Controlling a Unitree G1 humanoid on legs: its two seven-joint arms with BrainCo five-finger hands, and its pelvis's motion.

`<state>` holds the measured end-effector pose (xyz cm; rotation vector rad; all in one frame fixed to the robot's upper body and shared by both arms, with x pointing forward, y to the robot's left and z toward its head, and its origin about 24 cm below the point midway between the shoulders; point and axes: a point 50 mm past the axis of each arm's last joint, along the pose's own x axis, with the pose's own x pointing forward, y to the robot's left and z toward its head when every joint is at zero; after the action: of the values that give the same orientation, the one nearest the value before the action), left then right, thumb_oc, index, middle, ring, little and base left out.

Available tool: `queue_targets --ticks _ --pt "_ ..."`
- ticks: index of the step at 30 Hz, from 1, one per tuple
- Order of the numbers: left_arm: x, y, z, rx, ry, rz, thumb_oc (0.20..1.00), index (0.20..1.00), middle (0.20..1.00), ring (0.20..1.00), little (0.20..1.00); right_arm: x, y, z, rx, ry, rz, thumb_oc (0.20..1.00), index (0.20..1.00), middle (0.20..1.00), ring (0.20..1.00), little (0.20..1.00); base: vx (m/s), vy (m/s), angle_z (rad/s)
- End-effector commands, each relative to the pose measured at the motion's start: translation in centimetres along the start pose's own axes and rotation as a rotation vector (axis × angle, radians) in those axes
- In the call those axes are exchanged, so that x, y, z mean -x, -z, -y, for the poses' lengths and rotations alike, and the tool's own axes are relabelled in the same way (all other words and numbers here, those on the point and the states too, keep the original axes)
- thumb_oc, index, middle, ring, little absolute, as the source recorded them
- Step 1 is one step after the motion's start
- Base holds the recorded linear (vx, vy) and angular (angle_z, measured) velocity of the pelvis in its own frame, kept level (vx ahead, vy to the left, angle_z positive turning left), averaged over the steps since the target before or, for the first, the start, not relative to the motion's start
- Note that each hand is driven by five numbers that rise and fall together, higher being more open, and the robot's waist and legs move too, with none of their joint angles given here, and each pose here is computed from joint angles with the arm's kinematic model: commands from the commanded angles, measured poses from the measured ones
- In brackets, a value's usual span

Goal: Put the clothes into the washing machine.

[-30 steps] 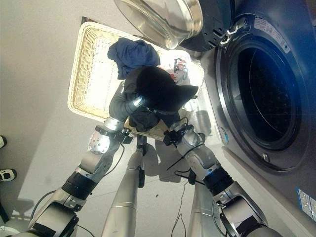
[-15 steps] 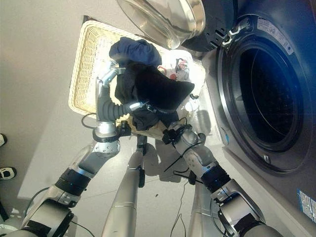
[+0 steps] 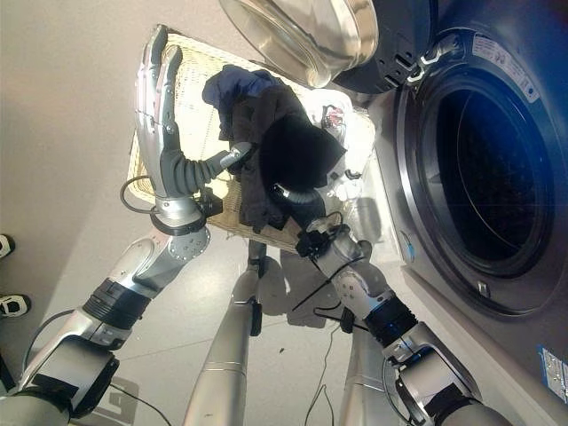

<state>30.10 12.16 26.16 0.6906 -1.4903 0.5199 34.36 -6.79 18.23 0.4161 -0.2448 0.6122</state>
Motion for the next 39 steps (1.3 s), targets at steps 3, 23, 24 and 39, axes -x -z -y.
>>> queue_targets --ticks 3,23,24,39 --pt "-1.5 0.3 -0.2 0.020 -0.022 -0.022 1.000 1.000 1.000 1.000 1.000 -0.3 -3.2 -2.7 -0.118 -0.132 0.214 0.200 0.200 0.200 0.200 0.200 0.00 0.000 0.00" --pt "2.0 4.6 -0.7 0.101 -0.034 -0.455 1.000 1.000 1.000 1.000 1.000 2.2 -9.1 -1.4 -0.277 -0.245 0.605 0.200 0.200 0.200 0.200 0.200 0.00 0.000 0.00" --pt "2.5 5.1 -0.7 0.087 -0.034 -0.481 1.000 1.000 1.000 1.000 1.000 2.4 -9.3 -1.2 -0.294 -0.248 0.623 0.200 0.200 0.200 0.200 0.200 0.00 0.000 0.00" --pt "7.5 10.8 -1.9 -0.045 0.031 -0.827 1.000 1.000 1.000 1.000 1.000 5.6 -10.2 7.9 -0.326 0.122 0.799 0.200 0.200 0.200 0.200 0.200 0.00 0.026 -0.04"
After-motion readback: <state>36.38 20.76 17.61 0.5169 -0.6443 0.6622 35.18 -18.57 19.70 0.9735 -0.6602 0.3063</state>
